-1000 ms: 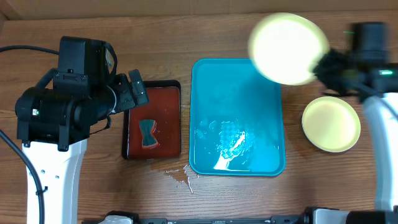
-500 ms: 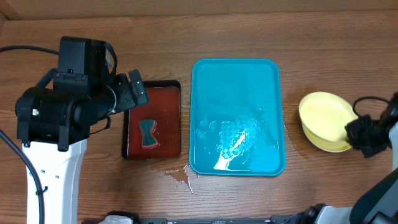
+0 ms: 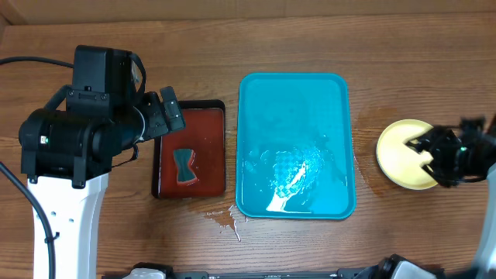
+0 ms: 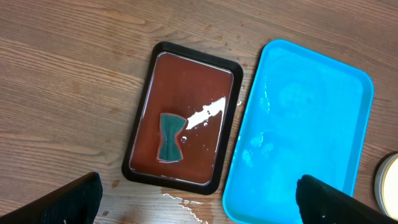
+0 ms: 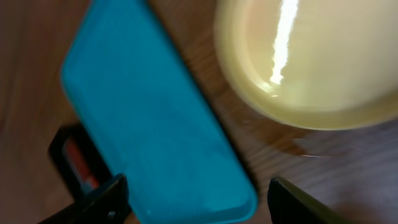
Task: Clean dirty plates on tray and stack at the side
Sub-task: 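Open the right gripper to release the plate onto the stack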
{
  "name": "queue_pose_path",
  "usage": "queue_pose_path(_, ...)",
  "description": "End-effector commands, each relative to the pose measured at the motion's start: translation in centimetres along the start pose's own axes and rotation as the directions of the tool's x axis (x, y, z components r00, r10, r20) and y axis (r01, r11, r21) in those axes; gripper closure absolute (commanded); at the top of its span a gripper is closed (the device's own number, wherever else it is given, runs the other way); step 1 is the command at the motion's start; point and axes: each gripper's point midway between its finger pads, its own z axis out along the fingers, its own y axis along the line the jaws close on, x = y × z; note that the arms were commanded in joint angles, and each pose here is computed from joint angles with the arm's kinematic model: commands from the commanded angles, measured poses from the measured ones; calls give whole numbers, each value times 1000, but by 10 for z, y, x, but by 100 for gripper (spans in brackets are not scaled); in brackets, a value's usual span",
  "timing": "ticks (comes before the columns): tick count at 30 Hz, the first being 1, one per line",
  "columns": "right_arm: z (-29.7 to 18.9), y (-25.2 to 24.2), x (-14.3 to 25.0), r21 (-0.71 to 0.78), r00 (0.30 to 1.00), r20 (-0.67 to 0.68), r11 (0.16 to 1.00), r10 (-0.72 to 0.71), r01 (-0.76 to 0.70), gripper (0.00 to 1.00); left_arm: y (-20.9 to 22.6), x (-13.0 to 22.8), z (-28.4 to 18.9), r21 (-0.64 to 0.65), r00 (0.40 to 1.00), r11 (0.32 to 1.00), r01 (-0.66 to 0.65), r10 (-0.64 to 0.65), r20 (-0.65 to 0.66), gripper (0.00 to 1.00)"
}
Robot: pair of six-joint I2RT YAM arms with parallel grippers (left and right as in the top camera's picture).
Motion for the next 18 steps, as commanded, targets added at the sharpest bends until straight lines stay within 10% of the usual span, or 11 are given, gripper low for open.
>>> queue_pose_path(1, -30, 79, 42, -200, 924, 73, 902, -375, 382, 25, 2, -5, -2, -14, 1000, 1000, -4, 5, 19, 0)
queue_pose_path(3, -37, 100, 68, -233, 874, 91, 843, -477, 485, 0, 2, -5, -2, -13, 1000, 1000, -4, 5, 19, 0)
queue_pose_path(18, -42, 135, 138, -337, 757, 38, 705, -652, 624, 0, 2, -5, -2, -14, 1000, 1000, -4, 5, 19, 0)
